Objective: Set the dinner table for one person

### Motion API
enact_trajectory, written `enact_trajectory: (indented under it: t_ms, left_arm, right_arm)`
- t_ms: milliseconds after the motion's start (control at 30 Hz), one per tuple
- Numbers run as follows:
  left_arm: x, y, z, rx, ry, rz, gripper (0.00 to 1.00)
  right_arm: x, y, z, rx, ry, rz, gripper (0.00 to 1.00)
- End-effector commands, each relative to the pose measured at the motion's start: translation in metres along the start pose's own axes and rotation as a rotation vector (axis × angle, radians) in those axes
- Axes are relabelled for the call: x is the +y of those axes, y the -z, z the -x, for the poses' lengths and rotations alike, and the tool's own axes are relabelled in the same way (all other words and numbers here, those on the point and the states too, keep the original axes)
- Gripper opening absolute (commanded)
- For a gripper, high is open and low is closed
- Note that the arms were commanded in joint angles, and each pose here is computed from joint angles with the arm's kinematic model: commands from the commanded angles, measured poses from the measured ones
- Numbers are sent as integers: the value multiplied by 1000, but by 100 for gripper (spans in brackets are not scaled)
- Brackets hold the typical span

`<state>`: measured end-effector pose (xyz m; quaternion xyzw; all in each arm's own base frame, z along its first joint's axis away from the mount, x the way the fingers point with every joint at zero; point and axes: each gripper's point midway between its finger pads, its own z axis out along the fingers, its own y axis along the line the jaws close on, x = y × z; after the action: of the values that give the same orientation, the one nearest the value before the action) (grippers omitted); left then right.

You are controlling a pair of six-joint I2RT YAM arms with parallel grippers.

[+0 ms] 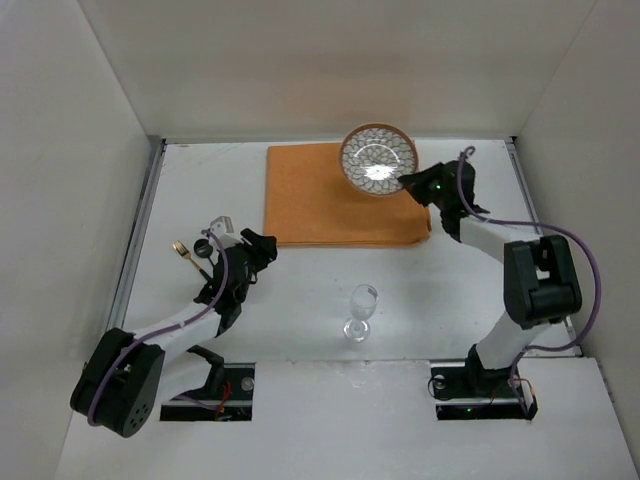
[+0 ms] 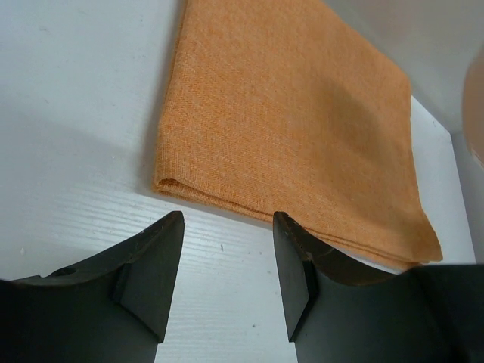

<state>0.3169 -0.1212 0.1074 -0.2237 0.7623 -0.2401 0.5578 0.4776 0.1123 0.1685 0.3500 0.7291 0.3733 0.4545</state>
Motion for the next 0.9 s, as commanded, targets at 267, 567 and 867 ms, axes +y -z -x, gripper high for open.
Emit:
enact_trajectory:
  t_ms: [267, 567, 867]
  left_arm:
    - [-12, -4, 5, -17, 9, -37, 48]
    - [-12, -4, 5, -15, 14, -39, 48]
    - [-12, -5, 2, -3, 12, -38, 48]
  right_arm:
    - [80, -69, -49, 76, 48, 138, 1]
    - [73, -86, -84, 146, 49, 105, 1]
    - [49, -87, -104, 192, 45, 59, 4]
